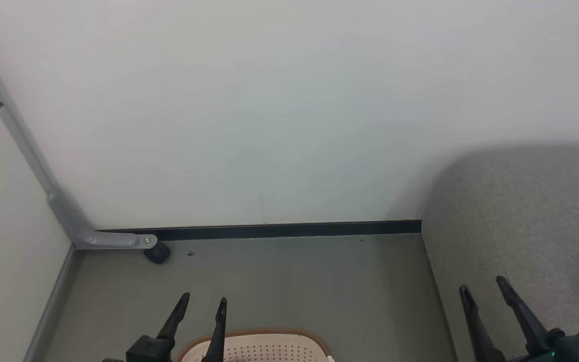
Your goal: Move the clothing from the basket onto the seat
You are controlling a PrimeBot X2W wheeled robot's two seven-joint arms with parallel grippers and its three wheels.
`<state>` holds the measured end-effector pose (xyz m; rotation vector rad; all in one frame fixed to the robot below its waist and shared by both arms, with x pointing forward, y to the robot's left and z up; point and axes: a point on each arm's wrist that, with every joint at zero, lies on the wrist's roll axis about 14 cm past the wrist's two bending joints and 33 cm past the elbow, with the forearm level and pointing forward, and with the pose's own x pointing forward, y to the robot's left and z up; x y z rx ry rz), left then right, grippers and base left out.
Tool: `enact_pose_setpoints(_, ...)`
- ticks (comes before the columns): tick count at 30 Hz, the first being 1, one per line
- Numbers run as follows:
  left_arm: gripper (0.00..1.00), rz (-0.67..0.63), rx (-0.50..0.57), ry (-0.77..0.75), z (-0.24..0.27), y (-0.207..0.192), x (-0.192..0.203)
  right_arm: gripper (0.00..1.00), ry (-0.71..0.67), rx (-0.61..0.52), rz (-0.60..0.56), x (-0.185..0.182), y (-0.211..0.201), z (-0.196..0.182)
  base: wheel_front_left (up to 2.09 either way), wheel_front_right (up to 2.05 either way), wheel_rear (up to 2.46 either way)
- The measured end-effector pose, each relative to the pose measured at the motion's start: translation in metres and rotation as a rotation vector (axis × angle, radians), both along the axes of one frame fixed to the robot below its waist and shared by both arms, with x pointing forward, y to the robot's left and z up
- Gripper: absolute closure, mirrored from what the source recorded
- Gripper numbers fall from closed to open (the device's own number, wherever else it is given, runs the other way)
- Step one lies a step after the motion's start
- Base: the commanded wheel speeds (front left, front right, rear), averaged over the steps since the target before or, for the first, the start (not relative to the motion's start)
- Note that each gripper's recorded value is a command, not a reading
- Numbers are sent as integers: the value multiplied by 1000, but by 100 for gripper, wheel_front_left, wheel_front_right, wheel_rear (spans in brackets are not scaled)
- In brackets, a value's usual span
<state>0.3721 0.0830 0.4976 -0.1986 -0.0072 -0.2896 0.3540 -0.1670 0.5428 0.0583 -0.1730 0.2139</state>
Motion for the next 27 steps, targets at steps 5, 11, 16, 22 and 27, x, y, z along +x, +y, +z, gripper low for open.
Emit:
enact_pose_setpoints(5, 0, 67, 10, 5, -2, 19, -3, 0, 22, 12, 53, -3, 23, -8, 0, 0, 0)
enact_pose_setpoints(11, 0, 140, 16, 7, -3, 40, -8, 0, 41, 29, 103, -2, 47, -14, 0, 0, 0)
enact_pose_setpoints(16, 0, 206, 35, 13, -6, 59, -13, 0, 58, 23, 148, -2, 67, -20, 0, 0, 0)
enact_pose_setpoints(22, 0, 265, 38, 28, -10, 76, -19, 0, 68, 23, 177, 0, 81, -23, 0, 0, 0)
enact_pose_setpoints(27, 0, 292, 39, 58, -20, 83, -26, 0, 93, -1, 195, -2, 88, -33, 0, 0, 0)
